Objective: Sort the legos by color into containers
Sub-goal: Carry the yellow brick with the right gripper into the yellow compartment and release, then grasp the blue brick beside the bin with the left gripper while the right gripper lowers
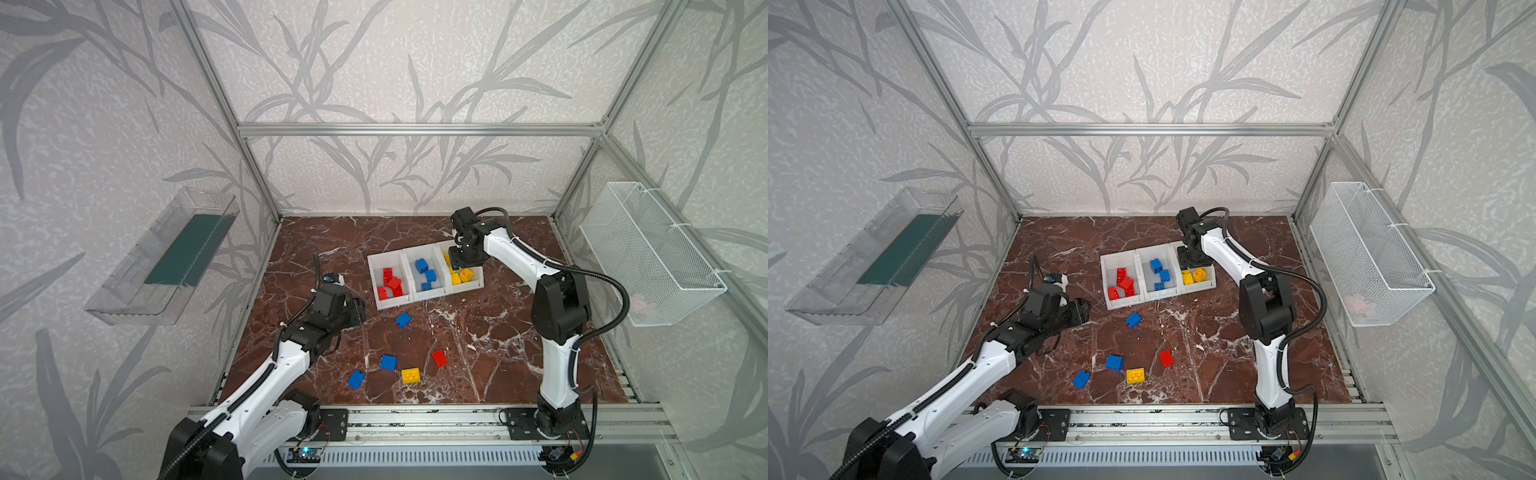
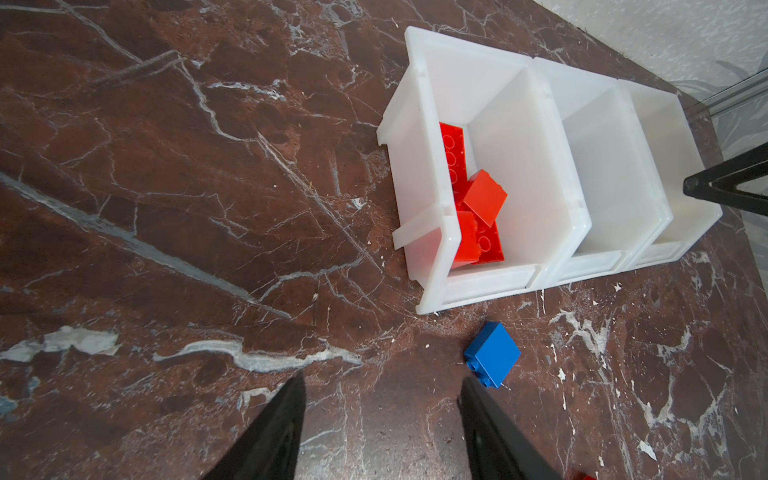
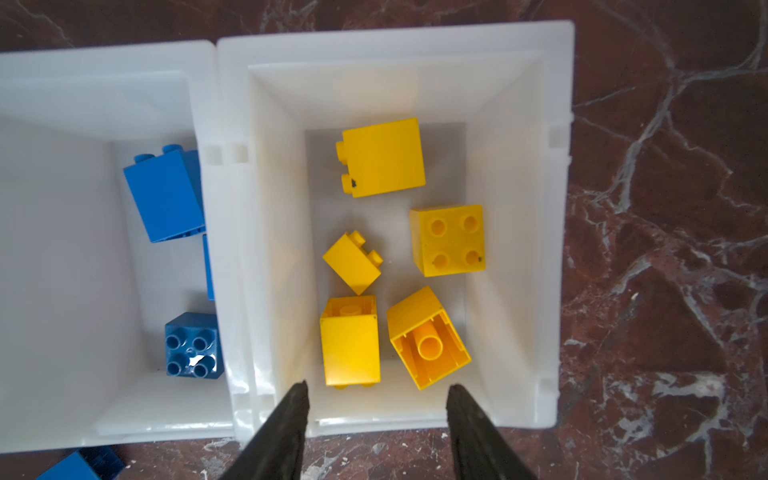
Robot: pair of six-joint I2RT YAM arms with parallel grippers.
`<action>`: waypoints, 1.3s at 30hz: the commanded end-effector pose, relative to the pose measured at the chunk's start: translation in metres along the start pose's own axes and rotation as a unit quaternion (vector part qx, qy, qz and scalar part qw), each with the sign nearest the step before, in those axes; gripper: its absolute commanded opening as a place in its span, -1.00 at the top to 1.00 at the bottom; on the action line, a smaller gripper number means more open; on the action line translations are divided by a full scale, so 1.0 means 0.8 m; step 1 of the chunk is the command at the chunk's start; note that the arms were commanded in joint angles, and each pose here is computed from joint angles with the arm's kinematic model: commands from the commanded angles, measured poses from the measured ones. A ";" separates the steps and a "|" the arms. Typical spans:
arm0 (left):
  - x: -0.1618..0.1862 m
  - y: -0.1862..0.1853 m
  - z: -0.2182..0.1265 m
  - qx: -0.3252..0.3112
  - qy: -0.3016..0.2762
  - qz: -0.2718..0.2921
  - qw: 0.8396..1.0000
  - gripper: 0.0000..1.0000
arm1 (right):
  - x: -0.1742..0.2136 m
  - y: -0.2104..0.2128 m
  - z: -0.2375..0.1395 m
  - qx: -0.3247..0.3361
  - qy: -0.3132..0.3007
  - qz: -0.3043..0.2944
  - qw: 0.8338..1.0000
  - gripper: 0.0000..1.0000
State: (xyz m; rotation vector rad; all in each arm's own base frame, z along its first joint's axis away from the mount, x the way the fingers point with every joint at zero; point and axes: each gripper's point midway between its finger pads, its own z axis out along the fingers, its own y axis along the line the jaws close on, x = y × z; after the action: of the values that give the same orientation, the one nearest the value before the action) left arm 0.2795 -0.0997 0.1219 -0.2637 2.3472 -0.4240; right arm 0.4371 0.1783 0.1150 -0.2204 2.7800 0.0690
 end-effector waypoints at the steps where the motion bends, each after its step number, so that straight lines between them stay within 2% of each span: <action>1: 0.007 0.002 0.002 0.001 0.013 0.004 1.000 -0.24 | 0.001 0.001 -0.037 -0.022 -0.024 0.022 0.999 -0.10; 8: 0.011 -0.021 0.013 0.030 0.044 0.043 0.998 -0.24 | 0.049 0.000 -0.072 -0.061 -0.051 0.054 0.995 -0.10; 11: 0.017 -0.037 0.022 0.037 0.063 0.085 0.994 -0.24 | 0.077 -0.006 -0.080 -0.060 -0.045 0.062 0.995 -0.10; 14: 0.024 -0.059 0.030 0.042 0.079 0.137 0.987 -0.25 | 0.105 -0.014 -0.083 -0.057 -0.038 0.078 0.995 -0.10; 20: 0.053 -0.105 0.060 0.061 0.129 0.236 0.961 -0.27 | 0.147 -0.023 -0.089 -0.061 -0.039 0.101 0.992 -0.10; 23: 0.068 -0.114 0.075 0.057 0.172 0.257 0.949 -0.27 | 0.160 -0.026 -0.093 -0.065 -0.040 0.110 0.991 -0.09; 28: 0.090 -0.122 0.099 0.050 0.212 0.293 0.931 -0.28 | 0.177 -0.031 -0.094 -0.062 -0.039 0.121 0.990 -0.10; 39: 0.120 -0.129 0.124 0.045 0.257 0.326 0.909 -0.27 | 0.189 -0.032 -0.091 -0.066 -0.032 0.131 0.989 -0.10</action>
State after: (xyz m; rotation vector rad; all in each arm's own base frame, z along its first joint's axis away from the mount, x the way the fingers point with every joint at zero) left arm 0.2896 -0.2425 0.0335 0.6783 2.7100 -0.2928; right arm 0.2786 0.1270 0.1264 0.0931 2.7435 0.2984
